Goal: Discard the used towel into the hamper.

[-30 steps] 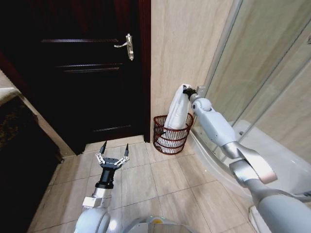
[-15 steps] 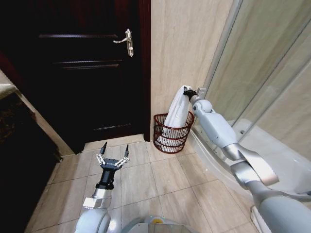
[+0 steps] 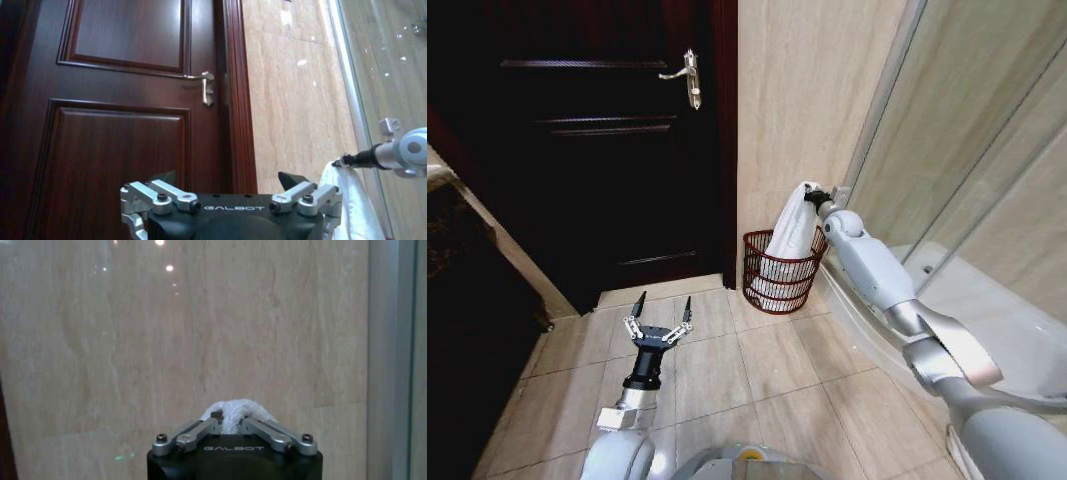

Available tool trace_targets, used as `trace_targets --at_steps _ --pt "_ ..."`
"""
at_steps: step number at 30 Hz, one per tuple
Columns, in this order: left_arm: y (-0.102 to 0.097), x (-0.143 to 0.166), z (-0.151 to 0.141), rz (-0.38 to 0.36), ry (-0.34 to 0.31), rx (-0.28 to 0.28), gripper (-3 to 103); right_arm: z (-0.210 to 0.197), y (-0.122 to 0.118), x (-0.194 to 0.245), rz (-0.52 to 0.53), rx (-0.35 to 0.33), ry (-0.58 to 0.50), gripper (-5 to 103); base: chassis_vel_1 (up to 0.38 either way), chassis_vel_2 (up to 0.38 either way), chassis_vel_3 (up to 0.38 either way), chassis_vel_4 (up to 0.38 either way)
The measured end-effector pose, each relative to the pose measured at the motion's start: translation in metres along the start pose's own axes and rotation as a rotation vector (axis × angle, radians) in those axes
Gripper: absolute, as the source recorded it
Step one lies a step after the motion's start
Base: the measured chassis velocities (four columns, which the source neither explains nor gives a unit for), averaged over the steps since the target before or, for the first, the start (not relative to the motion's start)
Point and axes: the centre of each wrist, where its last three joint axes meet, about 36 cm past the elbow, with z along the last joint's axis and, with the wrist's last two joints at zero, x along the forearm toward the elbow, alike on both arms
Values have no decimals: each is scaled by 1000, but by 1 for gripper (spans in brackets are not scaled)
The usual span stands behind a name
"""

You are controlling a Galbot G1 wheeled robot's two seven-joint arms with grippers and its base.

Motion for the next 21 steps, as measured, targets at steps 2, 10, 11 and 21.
trace_targets --at_steps 2,10,11,21 --pt "0 0 0 -1 0 0 100 2 1 1 -1 1 6 2 0 0 0 0" --pt "-1 0 -3 1 -6 1 100 11 -4 5 6 1 45 2 0 0 0 0" --pt "-1 -1 -4 1 -8 1 100 14 -5 6 8 1 51 2 0 0 0 0" --pt "0 -1 -7 -1 -14 -2 100 32 -4 13 -5 -62 113 2 0 0 0 0"
